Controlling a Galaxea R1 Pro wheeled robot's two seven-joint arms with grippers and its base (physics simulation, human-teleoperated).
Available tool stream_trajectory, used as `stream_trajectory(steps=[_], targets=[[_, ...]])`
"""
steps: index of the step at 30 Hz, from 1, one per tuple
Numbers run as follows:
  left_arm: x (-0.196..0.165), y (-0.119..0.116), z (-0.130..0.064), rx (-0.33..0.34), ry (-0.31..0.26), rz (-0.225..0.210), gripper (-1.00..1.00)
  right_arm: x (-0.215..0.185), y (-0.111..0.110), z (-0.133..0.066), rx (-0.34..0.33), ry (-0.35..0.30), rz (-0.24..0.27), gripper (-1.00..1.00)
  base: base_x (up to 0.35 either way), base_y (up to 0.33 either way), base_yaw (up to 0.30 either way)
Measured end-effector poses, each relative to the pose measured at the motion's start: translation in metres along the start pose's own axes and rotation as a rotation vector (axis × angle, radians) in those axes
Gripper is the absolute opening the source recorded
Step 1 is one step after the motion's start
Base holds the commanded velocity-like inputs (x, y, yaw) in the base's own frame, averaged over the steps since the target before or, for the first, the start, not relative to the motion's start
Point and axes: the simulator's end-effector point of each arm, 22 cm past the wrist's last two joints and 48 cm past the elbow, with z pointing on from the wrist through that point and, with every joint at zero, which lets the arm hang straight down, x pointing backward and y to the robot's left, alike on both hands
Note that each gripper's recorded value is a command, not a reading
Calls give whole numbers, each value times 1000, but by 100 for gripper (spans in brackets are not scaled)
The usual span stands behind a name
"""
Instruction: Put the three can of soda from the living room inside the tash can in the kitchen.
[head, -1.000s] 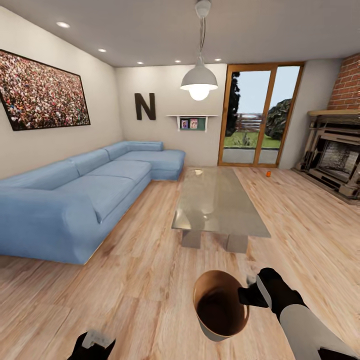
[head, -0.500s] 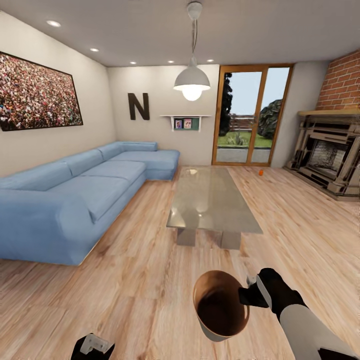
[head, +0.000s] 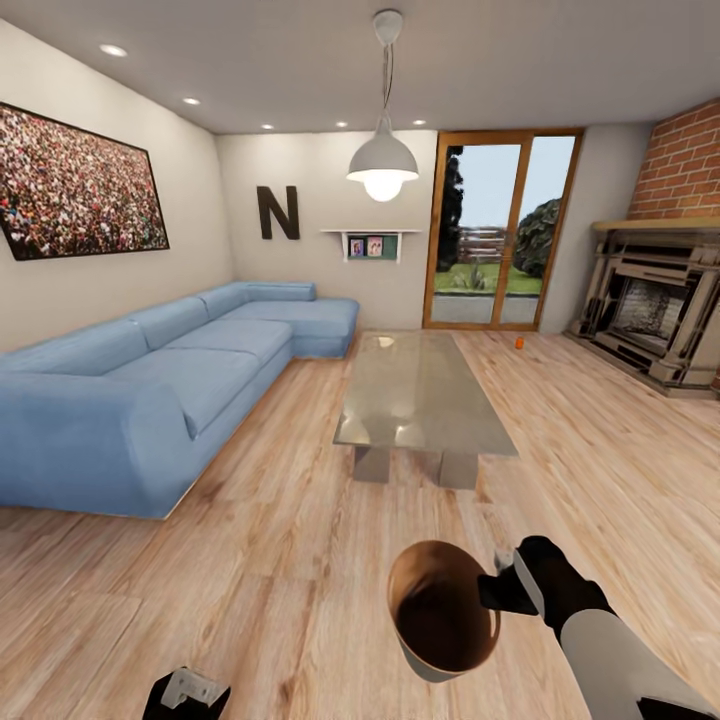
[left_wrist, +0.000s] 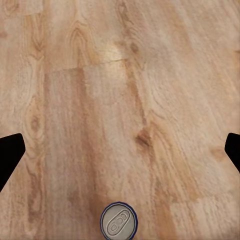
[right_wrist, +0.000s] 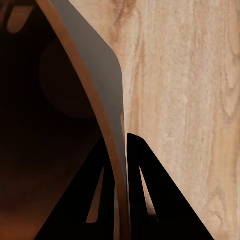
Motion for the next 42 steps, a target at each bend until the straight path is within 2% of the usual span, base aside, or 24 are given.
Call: stream_trajectory(steps=[10,18,20,21,23,28,42], targets=[[22,-5,11,4,9,-5,100,7,-14,20,16,1,4,-100,-1,0,0],[42,-7,20,7,20,-6,100,12,-13,35,11,7,9,-100,0,0,0],[47,-8,22,7,22,-6,100,12,-14,34,13,18,14,-100,0,0,0],[49,-8,23,7,23,-6,100,9,-14,27,22,29,14,-100,0,0,0],[54,-9,26,8,24,-6,100,-6,-14,18,25,-9,15,-100,0,0,0],[67,-11,31,10,31,-7,100,-13,-15,21,28,-41,11,-100,0,0,0],[103,-17,46,16,52,-10,100,2,-29,56,44,-26,10,-100,0,0,0]])
